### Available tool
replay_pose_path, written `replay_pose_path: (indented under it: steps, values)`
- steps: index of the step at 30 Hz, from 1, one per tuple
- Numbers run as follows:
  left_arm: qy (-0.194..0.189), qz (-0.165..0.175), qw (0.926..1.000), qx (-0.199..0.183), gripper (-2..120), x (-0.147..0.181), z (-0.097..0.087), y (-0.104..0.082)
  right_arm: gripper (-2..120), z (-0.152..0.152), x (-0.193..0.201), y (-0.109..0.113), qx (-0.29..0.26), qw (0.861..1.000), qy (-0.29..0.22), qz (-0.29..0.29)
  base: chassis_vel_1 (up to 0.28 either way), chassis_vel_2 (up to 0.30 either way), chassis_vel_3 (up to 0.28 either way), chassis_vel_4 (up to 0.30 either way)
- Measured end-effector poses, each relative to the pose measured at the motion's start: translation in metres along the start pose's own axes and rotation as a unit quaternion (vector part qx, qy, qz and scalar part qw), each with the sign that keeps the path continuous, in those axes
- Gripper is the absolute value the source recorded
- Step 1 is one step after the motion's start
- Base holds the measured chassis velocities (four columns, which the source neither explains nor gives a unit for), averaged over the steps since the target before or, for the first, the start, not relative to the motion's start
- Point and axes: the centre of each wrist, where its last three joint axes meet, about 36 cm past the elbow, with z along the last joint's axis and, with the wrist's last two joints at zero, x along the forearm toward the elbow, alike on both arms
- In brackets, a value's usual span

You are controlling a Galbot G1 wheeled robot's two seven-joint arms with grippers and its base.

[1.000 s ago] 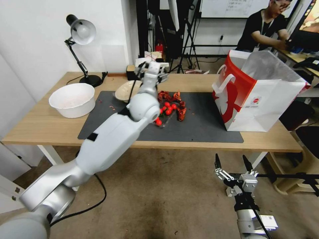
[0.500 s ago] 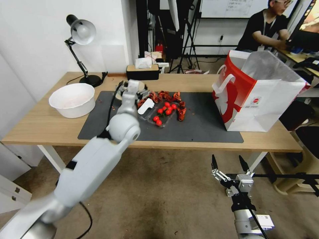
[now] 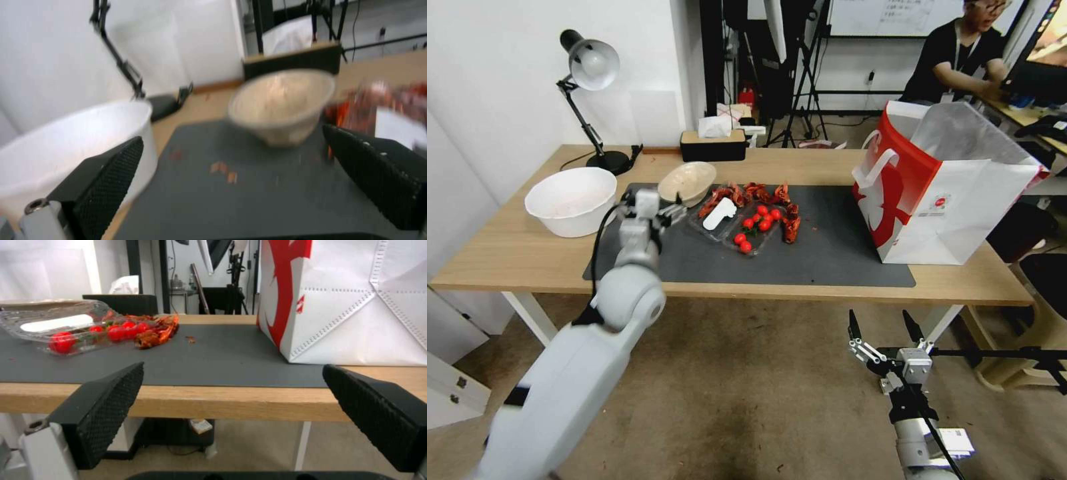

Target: Pick up the trash from the table and place it into the takeout bag.

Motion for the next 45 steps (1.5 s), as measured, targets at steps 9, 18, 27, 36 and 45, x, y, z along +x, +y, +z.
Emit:
replay_pose_path:
  steps: [9,18,27,36,45]
  values:
    - [0.023,-0.001,0.9985,0.050,100,0.049,0.043,0.004,100,-0.001,-0.003,-0.002,0.002,1.000,-0.002,-0.006,0.000,0.000,0.000,0.000]
    - [0.008,0.005,0.9949,0.101,100,0.090,0.055,0.006,100,-0.001,-0.003,-0.001,0.000,1.000,-0.002,-0.009,0.000,0.000,0.000,0.000]
    - [-0.016,0.013,0.9936,0.111,100,0.110,0.062,0.013,100,-0.001,-0.003,0.002,-0.004,1.000,-0.003,-0.011,0.000,0.000,0.000,0.000]
    - [-0.027,0.019,0.9937,0.107,100,0.106,0.065,0.018,100,-0.002,-0.003,0.002,-0.004,1.000,-0.005,-0.011,0.000,0.000,0.000,0.000]
    - [-0.035,0.040,0.9848,0.166,100,0.058,0.044,0.018,100,-0.006,-0.005,-0.001,-0.001,1.000,-0.011,-0.009,0.000,0.000,0.000,0.000]
